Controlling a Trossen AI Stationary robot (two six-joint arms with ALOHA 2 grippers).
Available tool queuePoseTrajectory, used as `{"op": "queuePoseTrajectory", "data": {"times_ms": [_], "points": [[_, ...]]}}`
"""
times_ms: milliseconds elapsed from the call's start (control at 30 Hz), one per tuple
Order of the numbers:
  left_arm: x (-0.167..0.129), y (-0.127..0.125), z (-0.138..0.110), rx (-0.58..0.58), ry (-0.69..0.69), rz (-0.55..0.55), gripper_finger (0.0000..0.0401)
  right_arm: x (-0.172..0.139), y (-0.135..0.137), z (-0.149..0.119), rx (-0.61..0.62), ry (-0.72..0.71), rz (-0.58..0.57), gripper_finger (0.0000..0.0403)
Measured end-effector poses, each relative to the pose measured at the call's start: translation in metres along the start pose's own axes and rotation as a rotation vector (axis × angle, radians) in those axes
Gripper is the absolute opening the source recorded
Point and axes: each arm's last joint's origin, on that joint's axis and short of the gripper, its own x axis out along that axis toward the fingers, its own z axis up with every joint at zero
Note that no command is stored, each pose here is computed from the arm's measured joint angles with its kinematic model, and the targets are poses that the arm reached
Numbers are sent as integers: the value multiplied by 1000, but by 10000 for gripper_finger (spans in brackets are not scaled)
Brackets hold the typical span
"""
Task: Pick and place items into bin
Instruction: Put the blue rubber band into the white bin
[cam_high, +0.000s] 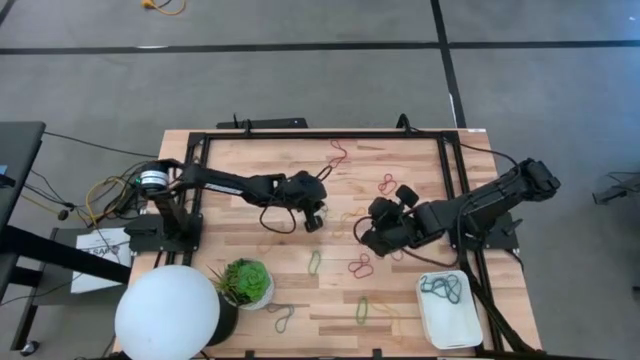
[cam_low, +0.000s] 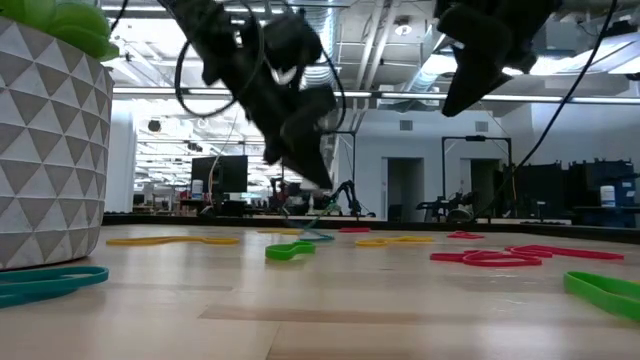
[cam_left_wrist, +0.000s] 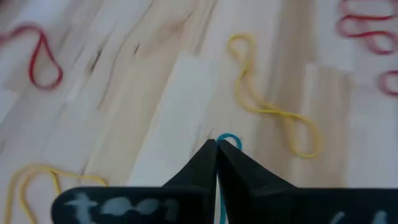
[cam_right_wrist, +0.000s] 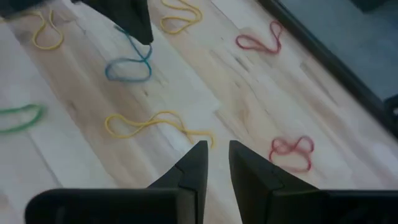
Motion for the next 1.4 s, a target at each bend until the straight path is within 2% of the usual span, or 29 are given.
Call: {"op": "queuePoseTrajectory", "data": {"times_ms": [100,233,367,433,500,667,867,1100,1400], "points": [[-19,-11,14,46,-53,-11,0,8,-4,9,-70,-7,9,60],[-36,-20,18,85,-76,-8,0,20,-6,20,-157,-3,111,58],[-43,-26,16,105,-63,-14,0,34,-3,25,-198,-16,326,48],[-43,-28,14,112,-45,-18,0,40,0,29,-216,-65,438,44],[-43,-29,14,114,-41,-17,0,46,0,29,-248,-111,495,44],[-43,-30,13,116,-36,-18,0,55,-5,30,-312,-180,474,65],[-43,-30,13,116,-37,-18,0,68,-10,33,-251,-242,464,110],[-44,-30,14,113,-49,-20,0,109,6,35,-216,-263,450,154],[-43,-30,13,115,-37,-20,0,143,28,35,-235,-210,435,156]]}}
